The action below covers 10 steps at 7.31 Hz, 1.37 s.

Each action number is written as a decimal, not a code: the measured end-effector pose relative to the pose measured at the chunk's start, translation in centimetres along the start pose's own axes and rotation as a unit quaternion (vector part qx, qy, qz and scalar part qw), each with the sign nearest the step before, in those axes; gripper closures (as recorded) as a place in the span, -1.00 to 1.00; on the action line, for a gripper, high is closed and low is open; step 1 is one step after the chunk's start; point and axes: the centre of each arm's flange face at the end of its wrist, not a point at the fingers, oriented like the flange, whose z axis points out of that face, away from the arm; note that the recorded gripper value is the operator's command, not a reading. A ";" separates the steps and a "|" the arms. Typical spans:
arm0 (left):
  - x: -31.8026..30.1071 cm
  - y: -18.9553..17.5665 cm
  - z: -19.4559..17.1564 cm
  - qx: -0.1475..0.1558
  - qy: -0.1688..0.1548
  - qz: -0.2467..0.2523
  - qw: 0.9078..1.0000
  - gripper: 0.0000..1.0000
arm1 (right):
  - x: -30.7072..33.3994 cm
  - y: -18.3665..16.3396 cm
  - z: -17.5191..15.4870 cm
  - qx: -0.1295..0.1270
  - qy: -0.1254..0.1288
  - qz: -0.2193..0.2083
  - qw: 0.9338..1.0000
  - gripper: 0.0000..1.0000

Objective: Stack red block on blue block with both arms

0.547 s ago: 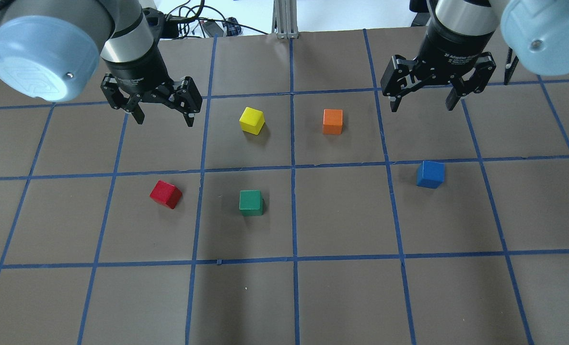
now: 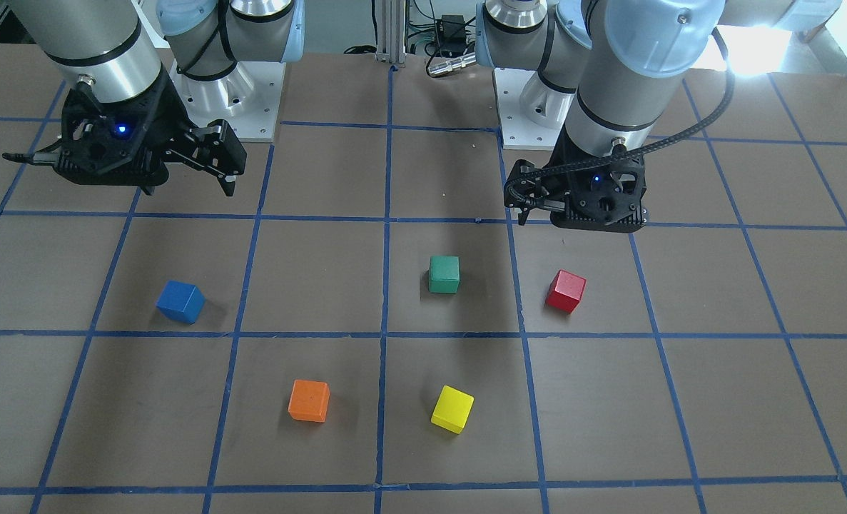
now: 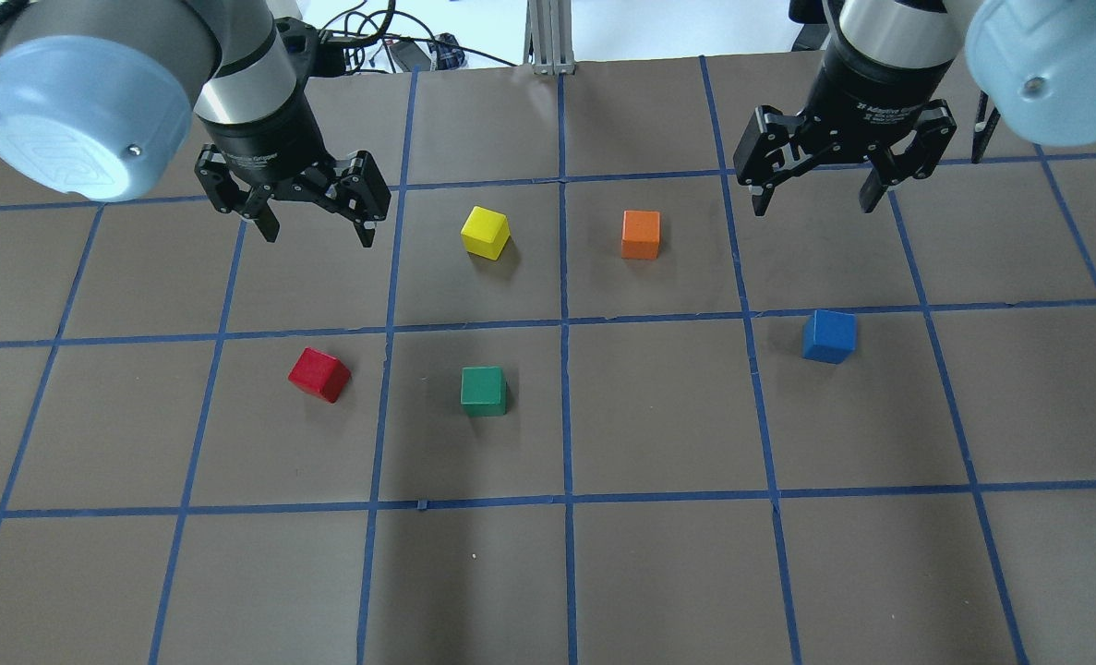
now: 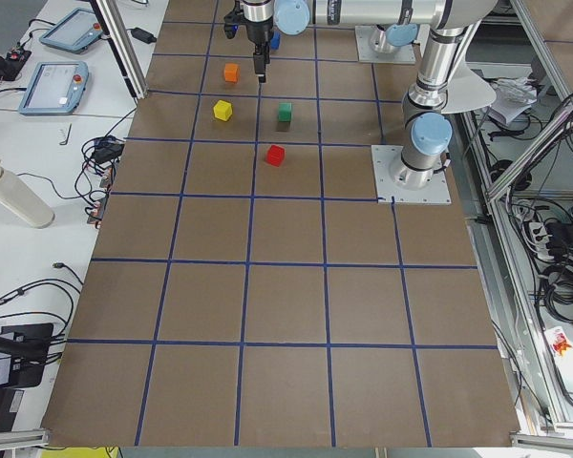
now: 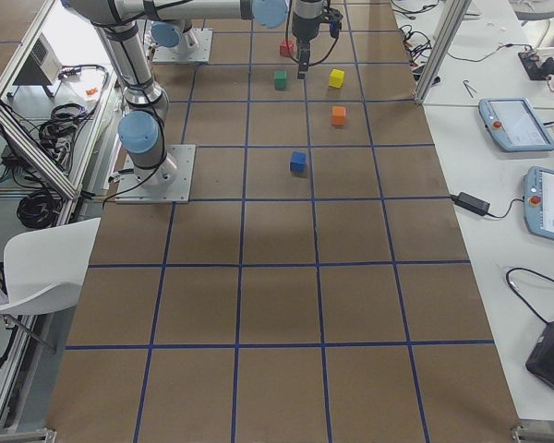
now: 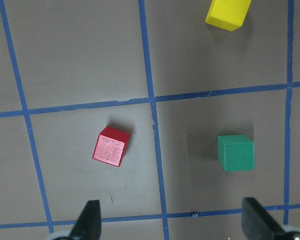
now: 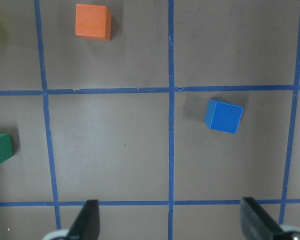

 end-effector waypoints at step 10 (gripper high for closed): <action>-10.1 -1.9 19.7 -0.026 -0.018 0.118 0.993 -1.00 | 0.2 -0.2 0.3 0.000 0.000 0.003 1.000 -1.00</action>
